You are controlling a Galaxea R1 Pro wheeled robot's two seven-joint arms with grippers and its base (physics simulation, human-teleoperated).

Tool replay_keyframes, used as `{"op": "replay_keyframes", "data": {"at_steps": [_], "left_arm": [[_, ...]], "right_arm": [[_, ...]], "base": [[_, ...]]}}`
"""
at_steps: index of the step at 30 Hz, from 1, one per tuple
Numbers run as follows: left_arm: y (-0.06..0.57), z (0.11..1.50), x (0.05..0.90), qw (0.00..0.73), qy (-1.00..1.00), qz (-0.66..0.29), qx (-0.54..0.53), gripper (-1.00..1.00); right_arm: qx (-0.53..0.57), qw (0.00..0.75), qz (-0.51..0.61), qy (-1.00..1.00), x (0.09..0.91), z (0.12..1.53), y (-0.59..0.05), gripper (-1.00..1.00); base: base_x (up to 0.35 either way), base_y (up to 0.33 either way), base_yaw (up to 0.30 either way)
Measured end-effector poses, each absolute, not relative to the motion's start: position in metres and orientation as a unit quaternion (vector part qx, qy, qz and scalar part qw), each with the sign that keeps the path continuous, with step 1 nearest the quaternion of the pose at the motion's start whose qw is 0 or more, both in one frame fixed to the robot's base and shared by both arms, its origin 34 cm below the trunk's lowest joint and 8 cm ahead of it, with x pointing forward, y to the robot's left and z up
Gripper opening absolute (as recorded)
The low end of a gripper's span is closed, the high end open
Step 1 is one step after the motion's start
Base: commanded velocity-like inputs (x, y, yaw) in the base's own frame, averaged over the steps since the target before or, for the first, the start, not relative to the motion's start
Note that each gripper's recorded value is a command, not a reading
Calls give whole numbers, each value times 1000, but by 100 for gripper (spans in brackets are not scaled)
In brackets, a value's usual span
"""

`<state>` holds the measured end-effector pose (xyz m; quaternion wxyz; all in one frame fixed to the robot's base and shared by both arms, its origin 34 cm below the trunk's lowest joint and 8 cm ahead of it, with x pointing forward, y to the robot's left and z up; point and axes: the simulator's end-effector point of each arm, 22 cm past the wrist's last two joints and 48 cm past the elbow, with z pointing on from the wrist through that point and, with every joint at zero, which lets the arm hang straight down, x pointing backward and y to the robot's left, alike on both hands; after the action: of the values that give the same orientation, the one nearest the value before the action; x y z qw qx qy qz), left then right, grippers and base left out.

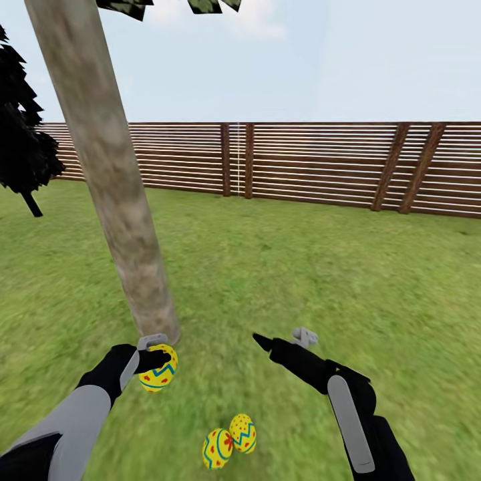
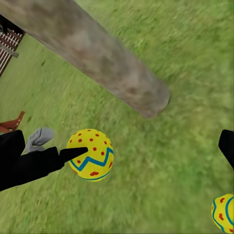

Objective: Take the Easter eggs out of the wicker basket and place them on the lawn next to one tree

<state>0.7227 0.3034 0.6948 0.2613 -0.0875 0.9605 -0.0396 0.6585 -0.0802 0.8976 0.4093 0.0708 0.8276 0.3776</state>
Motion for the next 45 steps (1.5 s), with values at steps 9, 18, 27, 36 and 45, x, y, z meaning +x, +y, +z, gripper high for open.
{"op": "replay_keyframes", "data": {"at_steps": [9, 18, 27, 36, 45], "left_arm": [[304, 692, 721, 256, 962, -39, -89, -100], [298, 671, 714, 243, 965, -40, -90, -100], [299, 601, 662, 201, 975, 4, -93, -100], [292, 579, 660, 222, 970, 21, -93, -100], [317, 566, 656, 240, 960, 94, -111, -100]], "right_arm": [[71, 409, 378, 828, 659, 895, -80, 100], [70, 408, 375, 829, 659, 880, -81, 100], [68, 406, 381, 828, 657, 867, -77, 100], [67, 410, 382, 826, 657, 854, -78, 100], [69, 410, 381, 826, 656, 838, -77, 100]], "base": [[46, 4, 0], [0, 0, 0], [0, 0, 0], [0, 0, 0], [0, 0, 0]]}}
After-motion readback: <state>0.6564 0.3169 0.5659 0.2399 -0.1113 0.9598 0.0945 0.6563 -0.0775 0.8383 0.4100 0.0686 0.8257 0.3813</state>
